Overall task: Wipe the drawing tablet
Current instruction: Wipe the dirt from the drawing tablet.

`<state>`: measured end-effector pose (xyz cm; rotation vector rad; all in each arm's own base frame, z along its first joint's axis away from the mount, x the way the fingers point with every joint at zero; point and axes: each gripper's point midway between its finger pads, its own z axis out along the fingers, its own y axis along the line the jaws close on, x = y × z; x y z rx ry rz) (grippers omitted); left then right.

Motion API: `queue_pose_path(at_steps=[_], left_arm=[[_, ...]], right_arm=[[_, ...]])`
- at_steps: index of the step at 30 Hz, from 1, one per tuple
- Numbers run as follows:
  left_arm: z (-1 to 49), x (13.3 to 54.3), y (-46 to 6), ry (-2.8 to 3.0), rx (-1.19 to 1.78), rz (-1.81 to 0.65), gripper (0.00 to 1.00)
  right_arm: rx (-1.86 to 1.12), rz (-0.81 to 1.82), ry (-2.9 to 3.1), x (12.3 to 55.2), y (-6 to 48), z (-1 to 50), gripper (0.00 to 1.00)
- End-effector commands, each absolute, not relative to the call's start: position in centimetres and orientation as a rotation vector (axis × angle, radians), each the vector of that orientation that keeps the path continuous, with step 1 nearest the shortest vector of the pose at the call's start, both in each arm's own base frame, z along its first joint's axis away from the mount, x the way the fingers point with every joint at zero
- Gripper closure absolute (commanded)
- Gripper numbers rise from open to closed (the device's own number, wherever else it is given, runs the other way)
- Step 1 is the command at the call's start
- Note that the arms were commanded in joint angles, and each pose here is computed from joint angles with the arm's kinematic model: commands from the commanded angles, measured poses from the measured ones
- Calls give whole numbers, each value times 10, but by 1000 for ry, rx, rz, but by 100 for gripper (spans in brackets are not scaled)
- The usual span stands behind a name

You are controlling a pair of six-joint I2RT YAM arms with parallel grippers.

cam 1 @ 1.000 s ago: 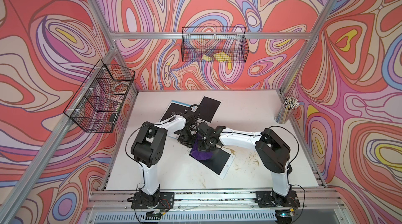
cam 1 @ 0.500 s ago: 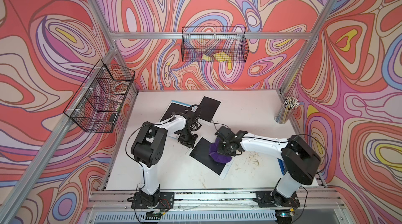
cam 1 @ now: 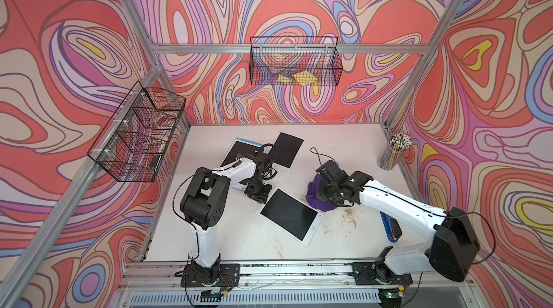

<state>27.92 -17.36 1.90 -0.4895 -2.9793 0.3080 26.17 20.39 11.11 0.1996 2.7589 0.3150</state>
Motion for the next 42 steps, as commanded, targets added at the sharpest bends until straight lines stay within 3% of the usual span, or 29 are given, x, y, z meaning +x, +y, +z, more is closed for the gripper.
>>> queue_pose_path(at_steps=[1,5,13,21,31,38,42], left_arm=[[16,267,-161,-2929,-476,221,78],[16,266,-162,-2925,-474,227,78],[15,266,-161,-2924,-470,224,78],[14,266,-161,-2921,-469,217,78],[14,267,-160,-2921,-470,204,78],[13,267,-158,-2920,-469,191,78],[14,266,-156,-2926,-470,184,78]], right_arm=[[-21,521,2764,262,271,113,100],[-156,549,2785,261,324,103,100],[-243,551,2865,262,374,56,100],[-354,574,3014,213,400,14,100],[-331,384,3190,133,321,-14,100],[-195,203,3200,128,253,-10,100],[16,48,3203,134,186,1,100]])
